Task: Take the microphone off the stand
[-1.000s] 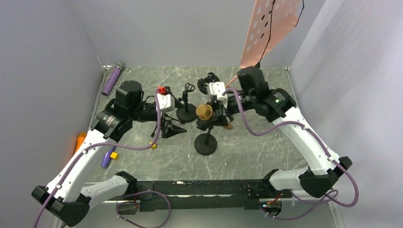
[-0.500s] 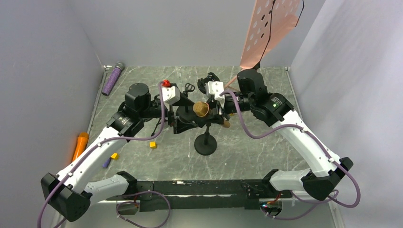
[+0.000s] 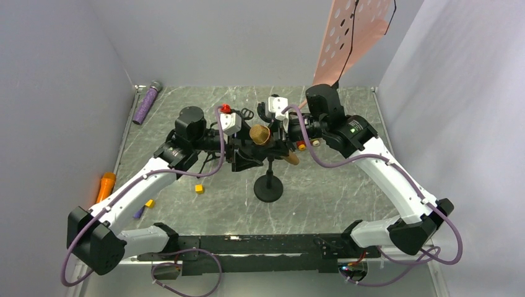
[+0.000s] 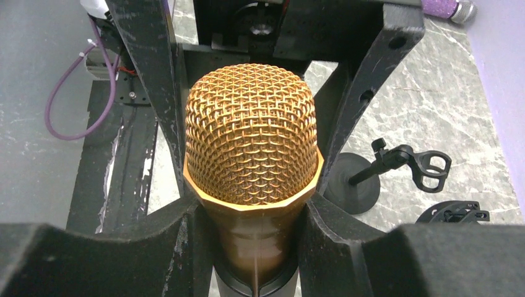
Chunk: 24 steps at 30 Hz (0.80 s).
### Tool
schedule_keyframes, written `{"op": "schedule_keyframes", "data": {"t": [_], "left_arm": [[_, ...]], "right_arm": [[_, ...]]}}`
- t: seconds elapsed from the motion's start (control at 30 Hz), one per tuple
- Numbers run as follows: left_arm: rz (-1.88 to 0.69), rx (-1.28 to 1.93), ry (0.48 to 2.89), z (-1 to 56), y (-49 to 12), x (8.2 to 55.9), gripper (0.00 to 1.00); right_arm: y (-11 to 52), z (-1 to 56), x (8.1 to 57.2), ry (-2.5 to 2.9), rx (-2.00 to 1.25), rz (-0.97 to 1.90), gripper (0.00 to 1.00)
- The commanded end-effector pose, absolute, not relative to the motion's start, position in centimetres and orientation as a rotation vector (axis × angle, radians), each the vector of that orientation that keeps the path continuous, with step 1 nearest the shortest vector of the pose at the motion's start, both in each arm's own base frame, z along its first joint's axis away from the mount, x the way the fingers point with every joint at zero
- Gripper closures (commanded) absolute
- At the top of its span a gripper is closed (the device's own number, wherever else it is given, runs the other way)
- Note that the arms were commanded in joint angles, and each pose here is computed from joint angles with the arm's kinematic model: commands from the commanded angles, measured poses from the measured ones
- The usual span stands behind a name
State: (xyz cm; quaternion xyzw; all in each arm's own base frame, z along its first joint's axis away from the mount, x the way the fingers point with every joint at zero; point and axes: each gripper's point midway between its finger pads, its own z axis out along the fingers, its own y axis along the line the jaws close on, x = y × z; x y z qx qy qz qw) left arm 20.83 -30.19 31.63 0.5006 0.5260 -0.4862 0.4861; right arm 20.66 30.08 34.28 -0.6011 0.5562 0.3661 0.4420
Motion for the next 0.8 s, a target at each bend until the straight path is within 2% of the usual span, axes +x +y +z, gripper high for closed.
{"op": "schedule_keyframes", "data": {"t": [0.0, 0.13, 0.27, 0.37, 0.43, 0.67, 0.77], "left_arm": [[-1.202, 1.289, 1.163, 32.2, -30.7, 20.2, 0.12], [-1.241, 1.313, 1.146, 32.0, -30.9, 19.6, 0.21], [-1.253, 1.343, 1.145, 31.3, -31.0, 19.6, 0.42], [-1.242, 1.361, 1.151, 30.8, -31.0, 19.7, 0.72], [-1.231, 1.366, 1.158, 30.5, -30.9, 19.8, 0.98], [-1.234, 1.341, 1.179, 30.2, -30.9, 19.9, 1.00], [-1.234, 1.340, 1.188, 30.1, -31.0, 20.1, 1.00]], "right_arm": [[30.3, 35.4, 22.0, 1.361, -1.461, 0.866, 1.00], [30.2, 35.4, 22.0, 1.366, -1.445, 0.867, 1.00], [30.1, 35.3, 22.0, 1.372, -1.444, 0.867, 1.00], [30.0, 35.3, 21.9, 1.370, -1.443, 0.868, 1.00], [30.0, 35.5, 21.9, 1.365, -1.438, 0.867, 1.00], [30.0, 36.2, 22.0, 1.353, -1.421, 0.864, 1.00], [30.3, 39.0, 22.3, 1.327, -1.363, 0.888, 1.00]]}}
